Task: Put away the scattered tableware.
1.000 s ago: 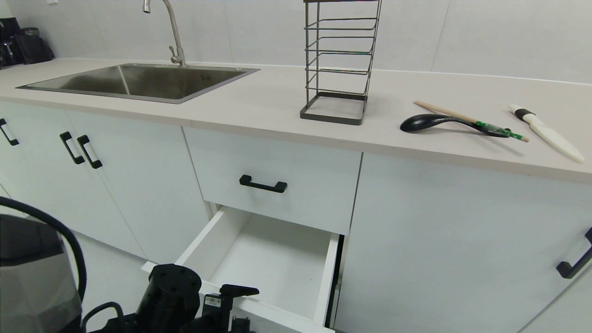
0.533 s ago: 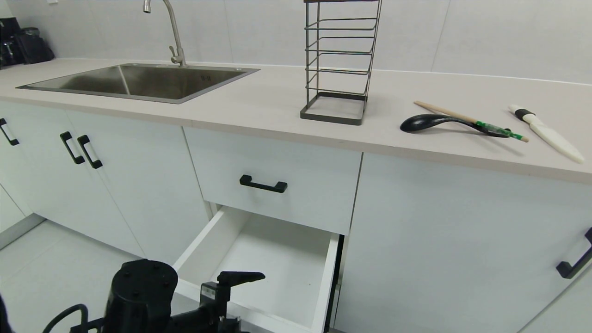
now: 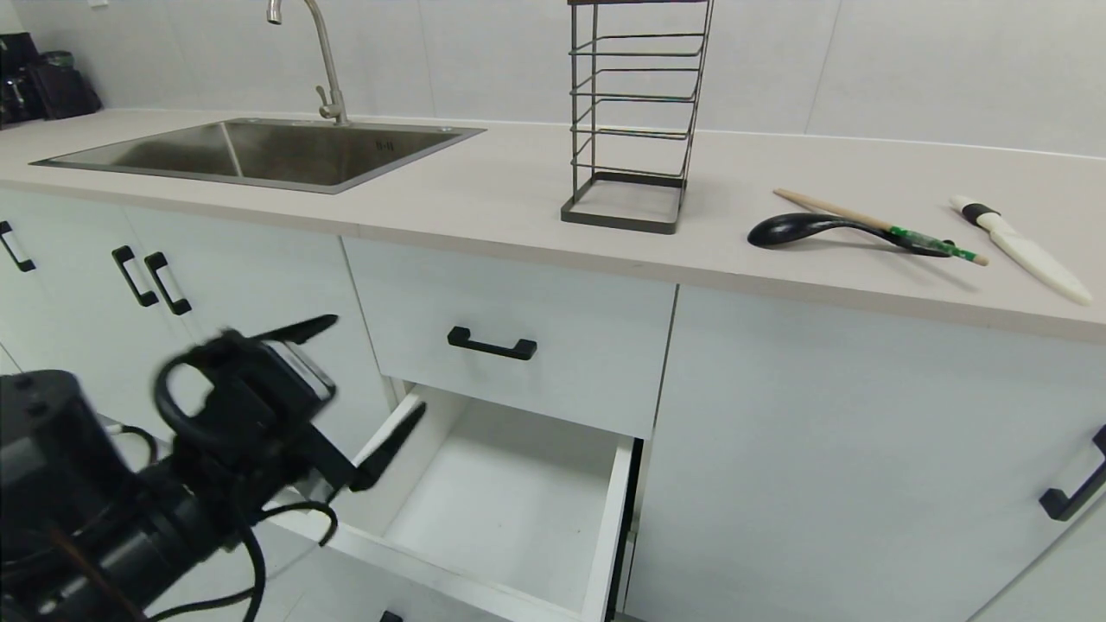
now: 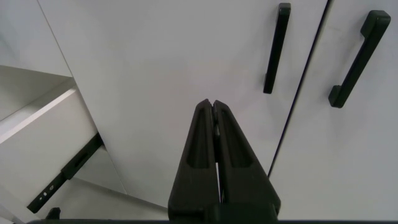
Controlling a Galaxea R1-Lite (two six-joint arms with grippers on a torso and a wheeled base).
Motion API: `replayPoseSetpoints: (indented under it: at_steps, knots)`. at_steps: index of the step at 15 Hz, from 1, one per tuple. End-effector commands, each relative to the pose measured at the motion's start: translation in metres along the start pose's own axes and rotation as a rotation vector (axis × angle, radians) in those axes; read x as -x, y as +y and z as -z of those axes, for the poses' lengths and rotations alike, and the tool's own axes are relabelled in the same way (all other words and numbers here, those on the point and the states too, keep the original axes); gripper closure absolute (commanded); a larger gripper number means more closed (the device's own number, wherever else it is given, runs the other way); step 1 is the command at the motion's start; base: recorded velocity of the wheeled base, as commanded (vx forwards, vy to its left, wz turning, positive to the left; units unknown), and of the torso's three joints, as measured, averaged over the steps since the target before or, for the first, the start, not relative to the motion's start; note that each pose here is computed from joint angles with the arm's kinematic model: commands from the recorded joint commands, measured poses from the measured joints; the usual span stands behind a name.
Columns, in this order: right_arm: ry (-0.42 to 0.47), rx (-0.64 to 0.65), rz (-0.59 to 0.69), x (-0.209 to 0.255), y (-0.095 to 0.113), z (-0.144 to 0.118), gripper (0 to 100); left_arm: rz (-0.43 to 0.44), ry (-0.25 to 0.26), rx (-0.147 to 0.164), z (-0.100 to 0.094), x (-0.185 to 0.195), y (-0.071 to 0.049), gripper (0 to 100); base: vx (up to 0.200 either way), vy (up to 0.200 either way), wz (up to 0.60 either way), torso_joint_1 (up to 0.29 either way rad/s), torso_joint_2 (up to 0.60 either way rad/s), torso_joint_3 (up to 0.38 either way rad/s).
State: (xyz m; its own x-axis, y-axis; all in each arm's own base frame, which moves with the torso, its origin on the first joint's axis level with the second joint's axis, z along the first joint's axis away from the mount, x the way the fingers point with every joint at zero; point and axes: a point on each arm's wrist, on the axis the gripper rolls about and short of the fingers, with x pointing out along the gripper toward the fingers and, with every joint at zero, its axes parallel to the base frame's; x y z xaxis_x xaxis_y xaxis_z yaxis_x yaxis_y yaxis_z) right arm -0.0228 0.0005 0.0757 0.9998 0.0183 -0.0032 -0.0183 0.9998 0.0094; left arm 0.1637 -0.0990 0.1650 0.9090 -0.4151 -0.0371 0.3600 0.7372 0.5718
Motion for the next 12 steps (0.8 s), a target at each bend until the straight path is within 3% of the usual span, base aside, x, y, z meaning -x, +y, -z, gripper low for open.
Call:
replayPoseSetpoints:
  at_steps: [1,3,4,6,7,8,9,10,12]
  knots:
    - [0.000,0.000,0.000,0.000,0.000,0.000,100,-0.183,0.030,0.198,-0.003,0.017,0.029,0,0.000,0.000,0.00,0.000,0.00,0.000]
    - [0.000,0.000,0.000,0.000,0.000,0.000,100,-0.248,0.124,0.336,0.006,0.019,0.050,0,0.000,0.000,0.00,0.000,0.00,0.000]
    - [0.000,0.000,0.000,0.000,0.000,0.000,100,-0.257,0.143,0.373,0.012,0.022,0.055,0,0.000,0.000,0.00,0.000,0.00,0.000]
    - [0.000,0.000,-0.002,0.000,0.000,0.000,100,-0.236,0.124,0.476,0.024,0.052,0.054,0,0.000,0.000,0.00,0.000,0.00,0.000]
    - [0.000,0.000,0.000,0.000,0.000,0.000,100,-0.277,0.130,0.552,0.031,0.065,0.054,0,0.000,0.000,0.00,0.000,0.00,0.000]
    - [0.000,0.000,-0.002,0.000,0.000,0.000,100,-0.296,0.131,0.587,0.036,0.077,0.050,0,0.000,0.000,0.00,0.000,0.00,0.000]
    - [0.000,0.000,0.000,0.000,0.000,0.000,100,-0.308,0.121,0.590,0.038,0.088,0.046,0,0.000,0.000,0.00,0.000,0.00,0.000]
    - [0.000,0.000,0.000,0.000,0.000,0.000,100,-0.317,0.079,0.569,0.040,0.108,0.035,0,0.000,0.000,0.00,0.000,0.00,0.000]
    - [0.000,0.000,0.000,0.000,0.000,0.000,100,-0.313,-0.027,0.497,0.037,0.137,0.023,0,0.000,0.000,0.00,0.000,0.00,0.000]
